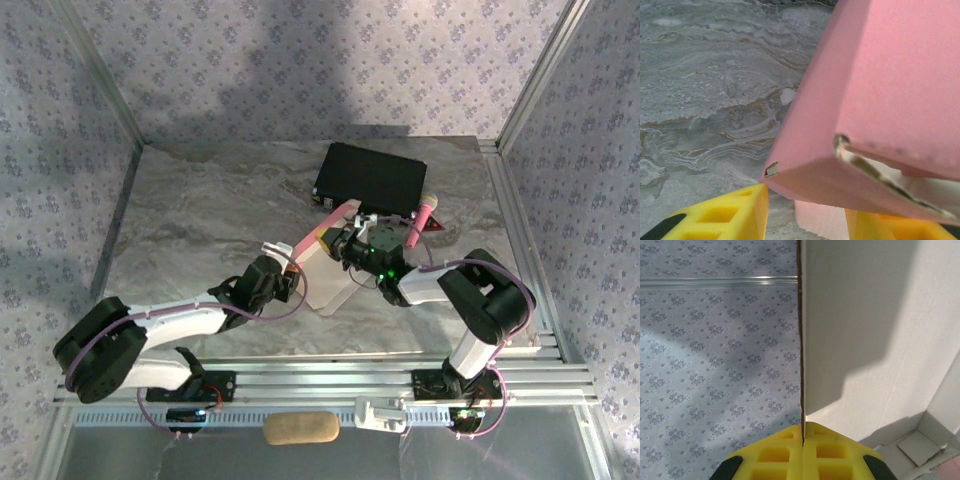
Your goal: Fold the paper box
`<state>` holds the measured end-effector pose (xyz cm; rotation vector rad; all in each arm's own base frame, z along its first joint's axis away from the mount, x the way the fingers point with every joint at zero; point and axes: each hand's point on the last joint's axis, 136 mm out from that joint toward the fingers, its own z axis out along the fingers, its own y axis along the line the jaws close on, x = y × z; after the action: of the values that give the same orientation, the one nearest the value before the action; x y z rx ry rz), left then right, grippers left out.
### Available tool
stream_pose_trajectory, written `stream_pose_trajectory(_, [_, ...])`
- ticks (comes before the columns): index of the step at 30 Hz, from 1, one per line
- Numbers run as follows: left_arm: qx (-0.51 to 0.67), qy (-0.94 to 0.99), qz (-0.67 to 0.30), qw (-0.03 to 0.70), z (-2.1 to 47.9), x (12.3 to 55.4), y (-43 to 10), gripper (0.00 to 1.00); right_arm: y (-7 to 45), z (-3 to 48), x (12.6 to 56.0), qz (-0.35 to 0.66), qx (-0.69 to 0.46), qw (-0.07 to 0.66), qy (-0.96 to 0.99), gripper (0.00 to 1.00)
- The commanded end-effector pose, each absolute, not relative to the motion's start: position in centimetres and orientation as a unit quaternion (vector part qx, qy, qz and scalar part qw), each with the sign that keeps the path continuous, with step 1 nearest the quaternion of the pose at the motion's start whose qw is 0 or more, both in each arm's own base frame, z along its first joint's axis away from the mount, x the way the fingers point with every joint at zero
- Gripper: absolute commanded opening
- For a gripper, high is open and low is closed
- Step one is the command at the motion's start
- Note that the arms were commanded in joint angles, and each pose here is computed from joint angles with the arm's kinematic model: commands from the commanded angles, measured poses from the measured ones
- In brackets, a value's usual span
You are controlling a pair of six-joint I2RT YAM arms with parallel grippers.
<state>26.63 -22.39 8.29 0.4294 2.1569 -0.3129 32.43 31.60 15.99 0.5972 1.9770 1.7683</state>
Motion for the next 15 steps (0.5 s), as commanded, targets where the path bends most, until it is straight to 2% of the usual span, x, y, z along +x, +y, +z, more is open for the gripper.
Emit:
stream_pose_trajectory(1, [0.135, 0.852, -0.126, 0.489, 10.7, 28.3, -22.6, 0.4, 32.7, 15.8, 32.7, 0.634, 0.219, 0.2, 0.714, 0.0])
stream_pose_trajectory(6, [0.133, 0.842, -0.122, 0.508, 11.2, 28.8, -22.6, 0.38, 33.4, 15.8, 33.0, 0.626, 0.245, 0.192, 0.715, 0.0])
stream_pose_trajectory(9, [0.132, 0.835, -0.116, 0.521, 11.6, 28.9, -22.5, 0.45, 33.8, 16.0, 33.0, 0.616, 0.263, 0.193, 0.717, 0.0])
stream_pose_trajectory(15, [0.126, 0.836, -0.115, 0.522, 11.3, 29.2, -21.5, 0.46, 33.5, 16.6, 33.1, 0.591, 0.28, 0.234, 0.719, 0.0])
